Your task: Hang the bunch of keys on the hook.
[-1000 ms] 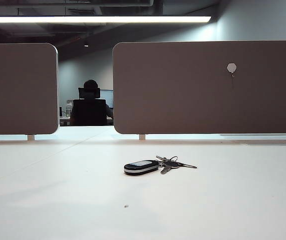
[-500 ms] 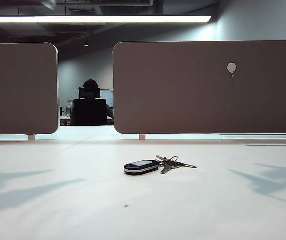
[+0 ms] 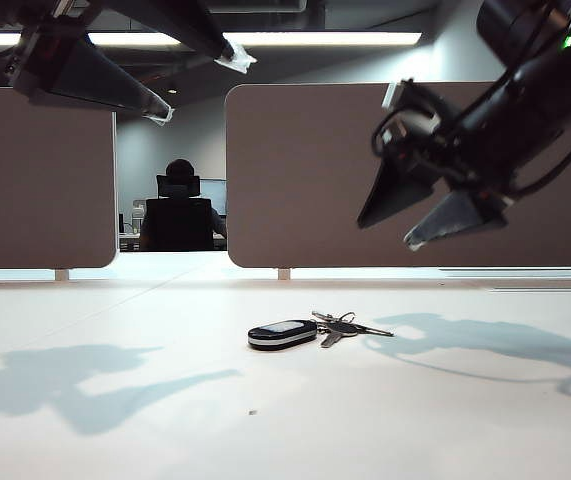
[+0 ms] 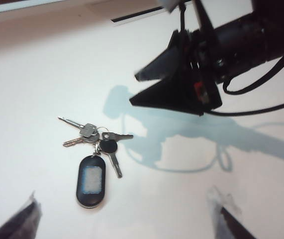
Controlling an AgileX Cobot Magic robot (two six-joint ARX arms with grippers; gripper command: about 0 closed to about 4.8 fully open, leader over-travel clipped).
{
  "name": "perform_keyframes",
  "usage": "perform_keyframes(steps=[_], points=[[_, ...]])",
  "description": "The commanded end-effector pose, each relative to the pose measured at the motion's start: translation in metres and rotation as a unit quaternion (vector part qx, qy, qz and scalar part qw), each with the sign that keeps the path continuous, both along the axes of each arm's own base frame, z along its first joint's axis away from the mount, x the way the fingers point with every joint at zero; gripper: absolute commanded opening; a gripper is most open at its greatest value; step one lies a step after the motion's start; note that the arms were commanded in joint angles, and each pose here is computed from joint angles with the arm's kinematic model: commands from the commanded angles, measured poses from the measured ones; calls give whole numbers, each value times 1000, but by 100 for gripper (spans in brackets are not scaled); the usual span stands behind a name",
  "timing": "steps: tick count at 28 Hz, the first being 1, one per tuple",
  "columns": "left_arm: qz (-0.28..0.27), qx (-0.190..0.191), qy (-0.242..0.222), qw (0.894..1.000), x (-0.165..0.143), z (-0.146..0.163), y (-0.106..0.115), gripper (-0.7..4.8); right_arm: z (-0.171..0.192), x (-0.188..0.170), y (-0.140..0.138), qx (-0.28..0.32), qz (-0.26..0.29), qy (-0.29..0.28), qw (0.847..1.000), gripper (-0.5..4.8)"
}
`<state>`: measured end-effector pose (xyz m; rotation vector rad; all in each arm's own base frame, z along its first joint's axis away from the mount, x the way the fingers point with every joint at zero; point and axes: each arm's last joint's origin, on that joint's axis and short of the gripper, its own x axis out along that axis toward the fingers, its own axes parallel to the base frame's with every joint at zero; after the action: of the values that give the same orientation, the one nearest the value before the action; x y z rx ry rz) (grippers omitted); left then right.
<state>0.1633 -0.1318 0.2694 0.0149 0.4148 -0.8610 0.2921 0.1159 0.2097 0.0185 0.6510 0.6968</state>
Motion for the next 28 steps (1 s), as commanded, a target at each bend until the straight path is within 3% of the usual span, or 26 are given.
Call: perform_keyframes(steps=[1, 8, 18, 20, 21, 23, 28], points=[[16, 5, -15, 1000, 1, 3, 1, 479, -12, 12, 6, 14, 0, -10, 1000, 372], [52, 29, -13, 998, 2, -1, 3, 479, -39, 23, 21, 15, 13, -10, 1000, 372], [69, 55, 6, 996, 0, -6, 5, 479, -72, 27, 25, -2, 12, 33, 999, 362], [68, 55, 6, 996, 0, -6, 5, 479, -75, 27, 25, -5, 12, 40, 999, 267], [68, 57, 8, 996, 0, -6, 6, 479, -76, 26, 25, -6, 13, 44, 999, 161], [68, 60, 12, 996, 0, -7, 6, 479, -76, 26, 25, -5, 15, 48, 999, 72], [67, 72, 26, 995, -2, -10, 7, 479, -75, 27, 25, -3, 15, 42, 999, -6]])
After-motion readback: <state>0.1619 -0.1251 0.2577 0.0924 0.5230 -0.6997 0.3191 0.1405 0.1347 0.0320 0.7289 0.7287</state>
